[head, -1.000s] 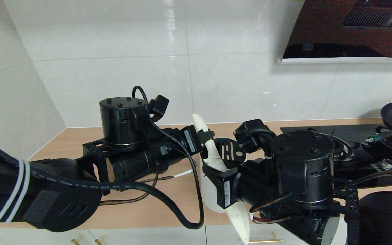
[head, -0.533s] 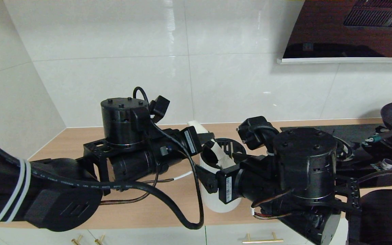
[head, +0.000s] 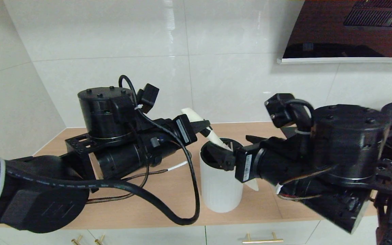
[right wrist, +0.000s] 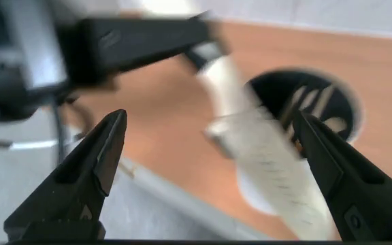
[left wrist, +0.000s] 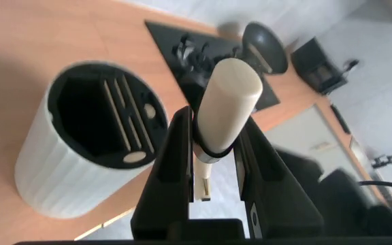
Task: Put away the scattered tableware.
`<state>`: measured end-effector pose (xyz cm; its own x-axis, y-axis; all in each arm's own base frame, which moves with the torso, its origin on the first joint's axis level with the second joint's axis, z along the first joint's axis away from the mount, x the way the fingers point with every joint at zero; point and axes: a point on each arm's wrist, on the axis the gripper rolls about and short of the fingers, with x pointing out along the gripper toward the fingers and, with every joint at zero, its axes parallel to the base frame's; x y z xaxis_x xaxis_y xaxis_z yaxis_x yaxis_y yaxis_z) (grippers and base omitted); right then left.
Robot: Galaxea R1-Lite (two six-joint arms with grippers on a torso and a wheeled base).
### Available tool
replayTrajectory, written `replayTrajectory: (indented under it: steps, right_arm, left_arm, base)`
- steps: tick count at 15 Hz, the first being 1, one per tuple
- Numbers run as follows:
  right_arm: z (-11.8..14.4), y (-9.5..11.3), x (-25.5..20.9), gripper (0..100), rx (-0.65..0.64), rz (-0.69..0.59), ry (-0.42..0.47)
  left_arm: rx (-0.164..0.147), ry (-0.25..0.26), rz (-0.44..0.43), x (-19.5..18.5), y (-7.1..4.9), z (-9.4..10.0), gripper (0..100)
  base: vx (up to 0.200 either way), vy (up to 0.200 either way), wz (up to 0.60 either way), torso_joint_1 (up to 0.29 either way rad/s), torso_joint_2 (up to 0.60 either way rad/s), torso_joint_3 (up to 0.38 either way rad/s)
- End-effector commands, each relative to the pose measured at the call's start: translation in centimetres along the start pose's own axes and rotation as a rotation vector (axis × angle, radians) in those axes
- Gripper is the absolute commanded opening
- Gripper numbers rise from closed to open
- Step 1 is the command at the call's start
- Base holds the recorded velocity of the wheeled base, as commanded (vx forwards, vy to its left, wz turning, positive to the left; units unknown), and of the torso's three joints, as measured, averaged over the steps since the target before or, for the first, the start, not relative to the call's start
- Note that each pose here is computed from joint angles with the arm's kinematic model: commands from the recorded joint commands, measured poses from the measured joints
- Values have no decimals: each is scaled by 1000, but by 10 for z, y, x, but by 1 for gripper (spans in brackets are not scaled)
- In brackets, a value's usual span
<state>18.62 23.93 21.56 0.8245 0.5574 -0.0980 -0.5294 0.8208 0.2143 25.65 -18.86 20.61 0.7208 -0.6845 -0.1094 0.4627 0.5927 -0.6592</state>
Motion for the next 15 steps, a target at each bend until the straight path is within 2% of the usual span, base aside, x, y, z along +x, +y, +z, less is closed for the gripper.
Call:
replayTrajectory:
  steps: [1, 3, 5, 6, 7, 8, 9, 10, 12, 13, 15]
  right_arm:
    - [28, -12, -20, 100, 25, -18, -90]
    - [45, -26, -34, 100, 19, -53, -135]
    - [54, -37, -40, 100, 5, -92, -143]
    - [54, -40, -40, 100, 4, -104, -144]
    - [54, -40, -40, 100, -4, -105, -145]
    - [54, -40, -40, 100, -10, -105, -143]
    - [53, -40, -40, 100, -11, -106, -140]
    - [53, -40, -40, 100, -11, -106, -140]
    - [51, -41, -38, 100, -14, -108, -133]
    - [51, -41, -37, 100, -15, -108, -130]
    - [49, -41, -36, 100, -20, -113, -125]
  left_arm:
    - [8, -51, -25, -14, -8, 13, 0]
    - [20, -117, -32, -30, -11, 31, 0]
    - [71, -182, -42, -43, -16, 47, 0]
    - [124, -209, -41, -43, -18, 55, 0]
    - [193, -233, -39, -44, -20, 61, 0]
    - [243, -249, -38, -45, -22, 65, 0]
    - [280, -264, -43, -48, -25, 68, 0]
    - [293, -270, -45, -49, -26, 69, 0]
    - [426, -281, -31, -51, -29, 71, 0]
    - [470, -271, -17, -49, -26, 69, 0]
    - [507, -224, -1, -44, -19, 57, 0]
  base:
    - [0, 0, 0, 0, 0, 0]
    - [0, 0, 0, 0, 0, 0]
    - [0, 0, 0, 0, 0, 0]
    - [0, 0, 0, 0, 0, 0]
    - [0, 0, 0, 0, 0, 0]
    - [0, 0, 0, 0, 0, 0]
    - [0, 0, 0, 0, 0, 0]
    - [0, 0, 0, 0, 0, 0]
    - [0, 0, 0, 0, 0, 0]
    - [0, 0, 0, 0, 0, 0]
    - [0, 0, 0, 0, 0, 0]
